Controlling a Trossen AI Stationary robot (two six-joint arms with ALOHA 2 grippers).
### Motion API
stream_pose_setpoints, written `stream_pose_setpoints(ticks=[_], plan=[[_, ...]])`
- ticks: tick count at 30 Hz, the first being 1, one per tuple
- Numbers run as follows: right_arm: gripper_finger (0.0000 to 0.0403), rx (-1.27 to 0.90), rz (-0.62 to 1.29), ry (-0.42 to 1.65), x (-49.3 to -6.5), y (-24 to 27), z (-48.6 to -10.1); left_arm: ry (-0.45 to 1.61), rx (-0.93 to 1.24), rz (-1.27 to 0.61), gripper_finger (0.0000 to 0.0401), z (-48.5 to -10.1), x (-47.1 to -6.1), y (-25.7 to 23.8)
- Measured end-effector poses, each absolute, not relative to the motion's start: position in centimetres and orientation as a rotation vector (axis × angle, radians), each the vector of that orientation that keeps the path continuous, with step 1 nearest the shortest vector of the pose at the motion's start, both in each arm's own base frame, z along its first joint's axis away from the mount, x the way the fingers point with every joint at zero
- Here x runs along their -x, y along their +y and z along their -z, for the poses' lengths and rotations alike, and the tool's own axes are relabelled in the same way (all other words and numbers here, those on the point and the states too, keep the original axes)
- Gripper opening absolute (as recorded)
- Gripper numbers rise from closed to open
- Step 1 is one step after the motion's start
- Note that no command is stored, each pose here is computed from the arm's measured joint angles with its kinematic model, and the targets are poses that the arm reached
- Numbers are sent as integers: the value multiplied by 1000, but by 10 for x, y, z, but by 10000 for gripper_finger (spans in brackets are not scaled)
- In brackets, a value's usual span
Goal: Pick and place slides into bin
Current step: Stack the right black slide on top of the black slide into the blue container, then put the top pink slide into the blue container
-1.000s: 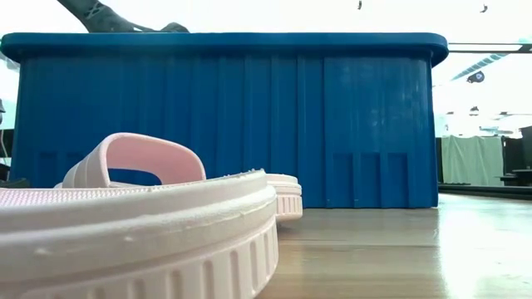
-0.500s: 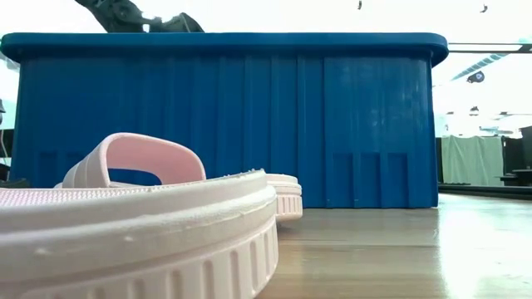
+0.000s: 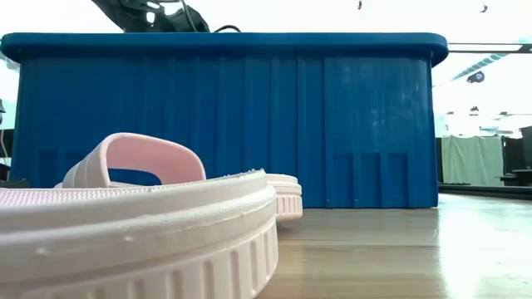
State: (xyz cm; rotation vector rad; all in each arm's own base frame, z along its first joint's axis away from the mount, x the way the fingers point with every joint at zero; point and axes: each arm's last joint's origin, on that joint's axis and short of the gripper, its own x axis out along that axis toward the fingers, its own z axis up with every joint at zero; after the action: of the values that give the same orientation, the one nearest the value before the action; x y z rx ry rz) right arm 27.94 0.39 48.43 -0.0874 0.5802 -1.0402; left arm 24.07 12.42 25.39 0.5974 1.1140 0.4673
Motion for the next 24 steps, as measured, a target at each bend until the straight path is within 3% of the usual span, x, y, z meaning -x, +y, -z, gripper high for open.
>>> stream_pose_setpoints(ticks=[13,24], plan=[[127,87,1040,580,-279,4,-484,1175,-368,-443,251,-286,-234,118],[127,87,1040,580,-279,4,-484,919,-65,-299,251,-355,-240,103]])
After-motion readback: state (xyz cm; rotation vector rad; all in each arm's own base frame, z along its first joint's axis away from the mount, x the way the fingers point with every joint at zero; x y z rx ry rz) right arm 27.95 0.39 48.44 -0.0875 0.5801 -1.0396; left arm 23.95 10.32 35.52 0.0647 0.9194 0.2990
